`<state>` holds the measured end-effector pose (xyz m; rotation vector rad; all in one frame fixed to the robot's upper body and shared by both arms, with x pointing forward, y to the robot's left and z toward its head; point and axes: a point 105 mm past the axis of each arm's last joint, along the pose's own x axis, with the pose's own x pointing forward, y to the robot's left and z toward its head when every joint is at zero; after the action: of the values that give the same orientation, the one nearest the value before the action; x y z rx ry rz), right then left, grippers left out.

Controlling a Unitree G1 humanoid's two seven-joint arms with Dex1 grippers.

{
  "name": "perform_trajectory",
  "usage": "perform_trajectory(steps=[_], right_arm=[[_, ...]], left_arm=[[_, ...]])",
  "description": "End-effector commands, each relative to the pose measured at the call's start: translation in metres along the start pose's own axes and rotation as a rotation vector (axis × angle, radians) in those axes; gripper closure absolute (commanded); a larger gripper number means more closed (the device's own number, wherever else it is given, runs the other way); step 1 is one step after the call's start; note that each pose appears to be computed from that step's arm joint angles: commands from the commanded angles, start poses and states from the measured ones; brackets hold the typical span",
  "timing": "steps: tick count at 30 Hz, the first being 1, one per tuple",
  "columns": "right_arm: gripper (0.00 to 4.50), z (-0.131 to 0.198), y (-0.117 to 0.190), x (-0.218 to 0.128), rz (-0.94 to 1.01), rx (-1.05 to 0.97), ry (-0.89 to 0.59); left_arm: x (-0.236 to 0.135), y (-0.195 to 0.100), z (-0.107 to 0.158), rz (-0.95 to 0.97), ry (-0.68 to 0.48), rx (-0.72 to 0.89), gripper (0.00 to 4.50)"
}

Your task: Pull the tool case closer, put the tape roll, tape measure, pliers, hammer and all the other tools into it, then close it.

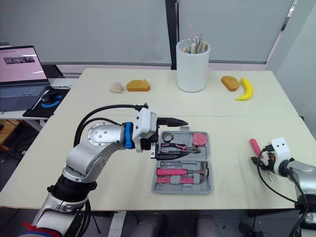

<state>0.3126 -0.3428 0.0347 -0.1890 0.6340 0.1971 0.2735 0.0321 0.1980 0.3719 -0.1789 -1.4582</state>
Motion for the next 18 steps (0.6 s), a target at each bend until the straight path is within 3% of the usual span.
perform_trajectory(steps=[1, 5, 11, 18], right_arm=[[0.0, 0.0004, 0.0007, 0.0026, 0.008, -0.006, 0.003], [0.0, -0.0023, 0.0028, 0.0033, 0.019, -0.005, 0.013], [1.91, -0.0029, 0.0055, 0.0036, 0.043, 0.005, -0.003], [3.38, 0.0021, 0.0055, 0.0049, 0.038, -0.02, -0.032]], left_arm=[[0.0017, -0.0005, 0.0067, -0.01, -0.015, 0.038, 0.01], [0.0014, -0.0017, 0.0064, -0.011, -0.012, 0.037, 0.01], [0.0007, -0.001, 0.0061, -0.007, -0.008, 0.038, 0.0], [0.0002, 0.002, 0.004, 0.0, 0.008, 0.044, 0.0]])
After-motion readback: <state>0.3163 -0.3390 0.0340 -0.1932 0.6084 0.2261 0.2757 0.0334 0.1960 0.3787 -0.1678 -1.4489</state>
